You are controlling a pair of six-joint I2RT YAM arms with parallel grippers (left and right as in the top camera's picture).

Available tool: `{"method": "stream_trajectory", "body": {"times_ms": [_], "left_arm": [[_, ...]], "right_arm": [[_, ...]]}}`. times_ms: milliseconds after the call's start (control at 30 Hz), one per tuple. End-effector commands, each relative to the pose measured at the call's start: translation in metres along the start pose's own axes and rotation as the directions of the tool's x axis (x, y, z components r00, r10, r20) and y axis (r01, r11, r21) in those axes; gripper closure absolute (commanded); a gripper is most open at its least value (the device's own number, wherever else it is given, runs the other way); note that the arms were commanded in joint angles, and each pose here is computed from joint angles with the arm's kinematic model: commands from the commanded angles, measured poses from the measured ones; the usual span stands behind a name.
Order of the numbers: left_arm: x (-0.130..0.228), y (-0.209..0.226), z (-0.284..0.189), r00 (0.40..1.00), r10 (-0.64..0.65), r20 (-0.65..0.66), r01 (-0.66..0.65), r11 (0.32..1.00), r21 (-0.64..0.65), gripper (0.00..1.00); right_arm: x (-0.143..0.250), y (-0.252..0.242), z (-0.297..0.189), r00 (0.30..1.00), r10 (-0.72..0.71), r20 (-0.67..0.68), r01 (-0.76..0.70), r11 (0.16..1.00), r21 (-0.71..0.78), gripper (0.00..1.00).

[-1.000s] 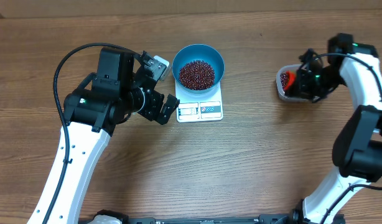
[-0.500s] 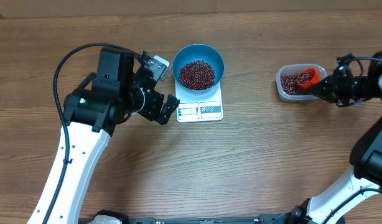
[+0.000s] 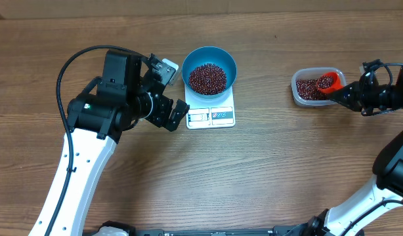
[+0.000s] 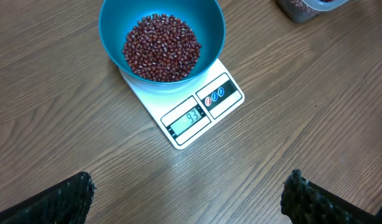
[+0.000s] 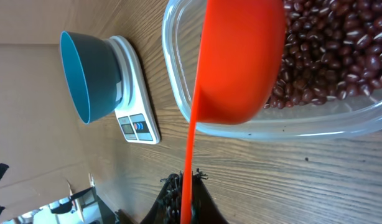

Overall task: Scoop item into bowl and weigh 150g on scale
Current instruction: 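Lower the red scoop into the beans and scoop with the right gripper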

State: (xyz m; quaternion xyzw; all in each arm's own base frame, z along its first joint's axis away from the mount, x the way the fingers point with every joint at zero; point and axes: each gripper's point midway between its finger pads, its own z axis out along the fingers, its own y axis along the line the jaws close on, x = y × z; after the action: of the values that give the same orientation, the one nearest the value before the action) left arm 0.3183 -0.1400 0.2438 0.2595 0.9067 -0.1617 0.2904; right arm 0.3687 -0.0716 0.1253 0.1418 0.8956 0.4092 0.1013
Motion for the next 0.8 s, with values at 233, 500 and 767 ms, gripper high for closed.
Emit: {"method": "stream_trajectory", "body": {"times_ms": [233, 500, 767], "left_arm": [[-0.005, 0.000, -0.001, 1.000, 0.016, 0.010, -0.016, 1.000, 0.004, 0.00], [-0.005, 0.000, -0.001, 1.000, 0.016, 0.010, -0.017, 1.000, 0.004, 0.00], [-0.005, 0.000, -0.001, 1.000, 0.016, 0.010, -0.017, 1.000, 0.004, 0.00]], "right_arm": [[0.007, 0.016, 0.000, 0.998, -0.070, -0.006, 0.069, 0.993, -0.094, 0.96], [0.008, 0.015, -0.002, 0.998, -0.064, -0.005, 0.063, 0.993, -0.095, 0.96], [0.007, 0.018, -0.002, 0.998, -0.061, 0.000, 0.061, 0.992, -0.110, 0.96]]}}
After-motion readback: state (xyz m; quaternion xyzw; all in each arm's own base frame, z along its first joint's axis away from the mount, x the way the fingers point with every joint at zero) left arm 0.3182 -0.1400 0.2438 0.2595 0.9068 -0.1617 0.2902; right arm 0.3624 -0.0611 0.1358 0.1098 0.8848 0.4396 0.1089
